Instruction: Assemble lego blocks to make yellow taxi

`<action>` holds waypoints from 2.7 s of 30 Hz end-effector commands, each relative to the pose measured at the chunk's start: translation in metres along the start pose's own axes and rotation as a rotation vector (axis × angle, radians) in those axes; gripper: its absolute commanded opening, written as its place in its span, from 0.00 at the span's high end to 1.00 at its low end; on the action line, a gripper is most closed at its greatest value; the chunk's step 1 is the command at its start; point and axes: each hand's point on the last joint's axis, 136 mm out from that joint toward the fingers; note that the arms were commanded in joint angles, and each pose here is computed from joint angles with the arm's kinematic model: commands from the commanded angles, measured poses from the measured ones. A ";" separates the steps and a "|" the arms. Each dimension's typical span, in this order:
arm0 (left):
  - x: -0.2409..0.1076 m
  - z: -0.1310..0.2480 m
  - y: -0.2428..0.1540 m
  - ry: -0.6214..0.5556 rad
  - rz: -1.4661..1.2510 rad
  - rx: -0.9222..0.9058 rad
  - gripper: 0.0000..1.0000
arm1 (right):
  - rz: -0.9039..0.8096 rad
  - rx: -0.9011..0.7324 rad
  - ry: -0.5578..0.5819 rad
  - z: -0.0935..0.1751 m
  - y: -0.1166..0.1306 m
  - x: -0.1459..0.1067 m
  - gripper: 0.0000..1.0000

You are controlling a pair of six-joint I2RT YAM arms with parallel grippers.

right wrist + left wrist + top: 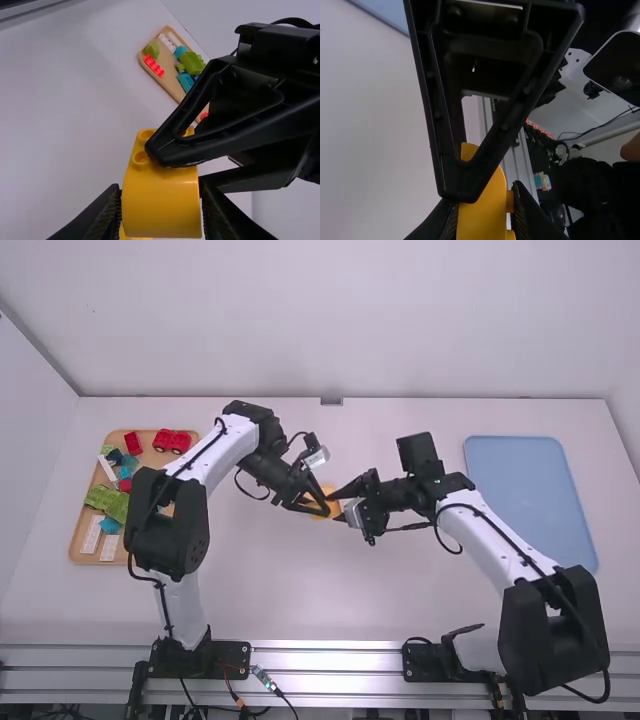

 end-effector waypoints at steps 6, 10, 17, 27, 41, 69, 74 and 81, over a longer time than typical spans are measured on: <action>0.010 0.000 0.000 -0.084 0.012 -0.012 0.89 | -0.003 -0.021 -0.020 0.001 -0.005 0.008 0.74; 0.012 0.000 0.001 -0.094 0.007 -0.011 0.88 | -0.013 -0.032 -0.021 0.001 -0.009 0.008 0.78; 0.011 0.000 0.002 -0.090 -0.010 -0.007 0.14 | -0.021 -0.031 -0.021 0.001 -0.009 0.008 0.79; 0.008 0.014 0.020 0.066 -0.191 0.078 0.01 | -0.183 -0.061 0.000 0.009 -0.015 0.000 0.77; 0.039 0.053 0.063 0.295 -0.400 0.326 0.01 | -0.640 -0.215 0.048 0.031 -0.045 -0.025 0.85; 0.022 0.083 0.102 0.411 -0.317 0.674 0.01 | -0.833 -0.314 0.076 0.056 -0.053 -0.048 0.84; 0.013 0.092 0.100 0.390 -0.322 0.880 0.01 | -0.836 -0.311 0.075 0.055 -0.052 -0.048 0.84; 0.013 0.068 0.054 0.217 -0.564 0.828 0.01 | -0.832 -0.253 0.040 0.045 -0.046 -0.036 0.83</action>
Point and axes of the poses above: each hand's point on the last joint's axis, 136 mm out from that joint toward the fingers, its own z axis back along the fingers, its own y axis along the line the jaws close on, x = y × z, and after that the axes turned 14 degrees about -z, right-handed
